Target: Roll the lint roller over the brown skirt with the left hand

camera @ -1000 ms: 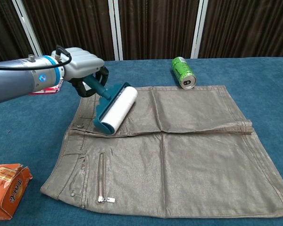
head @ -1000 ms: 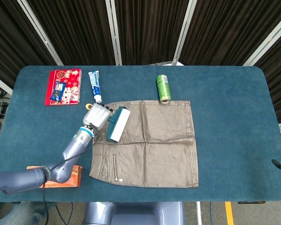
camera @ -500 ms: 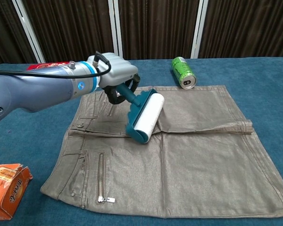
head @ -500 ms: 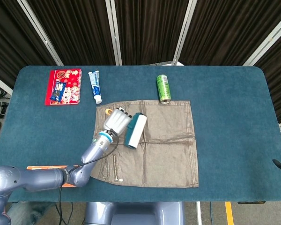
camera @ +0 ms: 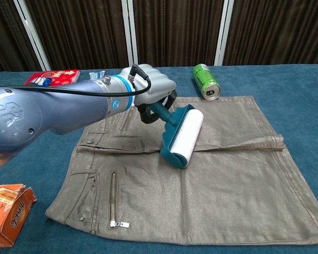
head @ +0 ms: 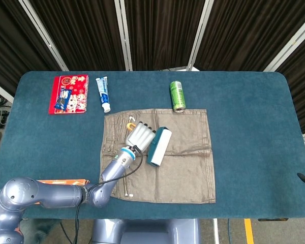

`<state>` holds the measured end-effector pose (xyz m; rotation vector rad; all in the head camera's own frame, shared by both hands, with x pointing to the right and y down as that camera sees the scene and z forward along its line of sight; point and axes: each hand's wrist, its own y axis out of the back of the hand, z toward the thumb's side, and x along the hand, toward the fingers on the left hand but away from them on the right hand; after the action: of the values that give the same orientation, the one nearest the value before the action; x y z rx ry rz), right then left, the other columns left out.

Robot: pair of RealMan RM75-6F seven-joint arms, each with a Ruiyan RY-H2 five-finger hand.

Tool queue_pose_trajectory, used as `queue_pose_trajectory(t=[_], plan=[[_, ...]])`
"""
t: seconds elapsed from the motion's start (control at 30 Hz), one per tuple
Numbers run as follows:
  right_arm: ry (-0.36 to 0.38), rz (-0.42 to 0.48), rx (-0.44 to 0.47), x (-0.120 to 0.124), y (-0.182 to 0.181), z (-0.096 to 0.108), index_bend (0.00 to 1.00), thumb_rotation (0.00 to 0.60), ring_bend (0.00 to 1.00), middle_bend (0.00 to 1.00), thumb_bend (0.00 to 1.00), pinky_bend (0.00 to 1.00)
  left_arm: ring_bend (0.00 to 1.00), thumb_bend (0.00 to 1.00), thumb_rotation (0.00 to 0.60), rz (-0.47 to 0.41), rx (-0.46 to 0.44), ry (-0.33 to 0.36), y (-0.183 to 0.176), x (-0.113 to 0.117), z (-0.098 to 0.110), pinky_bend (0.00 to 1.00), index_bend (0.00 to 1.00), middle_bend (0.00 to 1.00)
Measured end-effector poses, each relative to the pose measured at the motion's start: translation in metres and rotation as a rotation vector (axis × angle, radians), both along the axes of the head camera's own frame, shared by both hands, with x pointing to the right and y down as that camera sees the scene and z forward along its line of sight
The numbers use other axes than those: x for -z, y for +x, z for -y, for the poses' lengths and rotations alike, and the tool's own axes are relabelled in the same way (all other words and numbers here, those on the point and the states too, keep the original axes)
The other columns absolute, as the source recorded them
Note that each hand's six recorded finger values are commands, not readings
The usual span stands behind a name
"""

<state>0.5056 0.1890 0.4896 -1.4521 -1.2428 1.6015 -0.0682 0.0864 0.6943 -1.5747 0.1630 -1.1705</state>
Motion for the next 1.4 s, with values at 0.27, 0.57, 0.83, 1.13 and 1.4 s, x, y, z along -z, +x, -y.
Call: queue_pose_trajectory(t=[0.27, 0.57, 0.83, 1.13, 1.4], plan=[[0.0, -0.003, 0.005, 0.0, -0.002, -0.001, 0.0, 0.6, 0.0, 0.0, 0.0, 0.0, 0.4, 0.81, 0.6, 0.069, 0.009, 0.019, -0.034, -0.006, 0.01, 0.47, 0.59, 0.44], [-0.003, -0.009, 0.017, 0.0, -0.006, -0.002, 0.0, 0.6, 0.0, 0.0, 0.0, 0.0, 0.4, 0.81, 0.6, 0.175, 0.032, 0.035, -0.106, -0.014, 0.023, 0.47, 0.59, 0.44], [-0.007, -0.012, 0.03, -0.001, -0.011, -0.002, 0.0, 0.6, 0.0, 0.0, 0.0, 0.0, 0.4, 0.81, 0.6, 0.23, 0.075, 0.032, -0.153, -0.018, 0.031, 0.47, 0.59, 0.44], [-0.007, -0.01, 0.027, -0.002, -0.01, -0.001, 0.0, 0.6, 0.0, 0.0, 0.0, 0.0, 0.4, 0.81, 0.6, 0.209, 0.069, 0.032, -0.146, -0.017, 0.03, 0.47, 0.59, 0.44], [-0.004, -0.004, 0.018, -0.001, -0.007, -0.001, 0.0, 0.6, 0.0, 0.0, 0.0, 0.0, 0.4, 0.81, 0.6, 0.165, 0.03, 0.026, -0.103, -0.018, 0.021, 0.47, 0.59, 0.44]])
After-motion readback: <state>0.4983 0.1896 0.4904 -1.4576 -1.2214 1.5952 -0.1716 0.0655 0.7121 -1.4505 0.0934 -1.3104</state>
